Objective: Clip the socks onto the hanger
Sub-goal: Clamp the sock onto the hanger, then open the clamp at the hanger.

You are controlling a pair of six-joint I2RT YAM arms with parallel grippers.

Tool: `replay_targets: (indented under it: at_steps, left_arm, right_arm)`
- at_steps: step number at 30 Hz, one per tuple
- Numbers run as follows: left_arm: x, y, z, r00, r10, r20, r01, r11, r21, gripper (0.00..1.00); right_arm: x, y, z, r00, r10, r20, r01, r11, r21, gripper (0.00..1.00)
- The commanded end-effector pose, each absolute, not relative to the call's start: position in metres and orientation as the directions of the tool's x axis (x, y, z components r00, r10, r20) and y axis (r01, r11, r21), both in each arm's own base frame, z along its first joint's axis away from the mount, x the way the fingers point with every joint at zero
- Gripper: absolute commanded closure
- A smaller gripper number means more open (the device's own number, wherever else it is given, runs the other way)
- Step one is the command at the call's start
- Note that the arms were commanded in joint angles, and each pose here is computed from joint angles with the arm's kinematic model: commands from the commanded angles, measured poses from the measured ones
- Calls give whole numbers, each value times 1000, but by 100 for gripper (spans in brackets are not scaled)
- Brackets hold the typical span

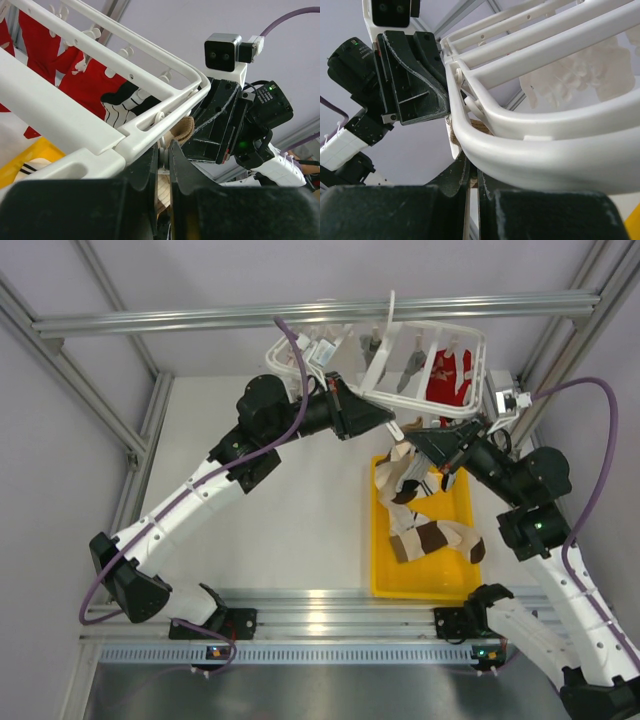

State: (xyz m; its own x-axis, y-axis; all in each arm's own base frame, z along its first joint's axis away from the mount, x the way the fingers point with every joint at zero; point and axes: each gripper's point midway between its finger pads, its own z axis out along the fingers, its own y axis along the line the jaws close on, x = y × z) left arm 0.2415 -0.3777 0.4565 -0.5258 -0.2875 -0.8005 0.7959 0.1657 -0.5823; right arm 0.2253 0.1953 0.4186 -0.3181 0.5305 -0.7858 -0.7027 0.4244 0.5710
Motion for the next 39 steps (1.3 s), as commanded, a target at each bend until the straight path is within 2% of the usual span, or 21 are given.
replay_targets:
  at_steps: [1, 6, 14, 22, 28, 35, 39]
  left_arm:
    - [213, -383, 459, -558, -224, -799, 811, 56, -582, 84]
    - [215, -380, 468, -534, -244, -810, 823, 68, -563, 60]
    - [217, -363, 476, -484, -258, -836, 845, 113, -523, 40]
    - [214, -335, 461, -428, -231, -874, 862, 187, -472, 36]
    - [193, -312, 446, -361, -178, -915, 894, 215, -394, 35]
    - [229, -283, 451, -234, -248, -940, 819, 470, -328, 34]
    - [241, -283, 448, -223, -246, -943, 798, 509, -321, 35]
  right_arm:
    - [223, 197, 430, -290, 537, -792, -741, 398, 541, 100]
    - [223, 196, 426, -292, 529, -797, -737, 407, 540, 100]
    - [226, 187, 421, -279, 518, -808, -712, 453, 536, 100]
    - [233, 156, 421, -236, 512, -826, -680, 521, 516, 100]
    - [238, 141, 421, -213, 503, -837, -664, 555, 502, 100]
    - [244, 139, 415, -216, 474, -853, -664, 569, 485, 100]
    - [246, 139, 414, -210, 449, -869, -669, 582, 462, 100]
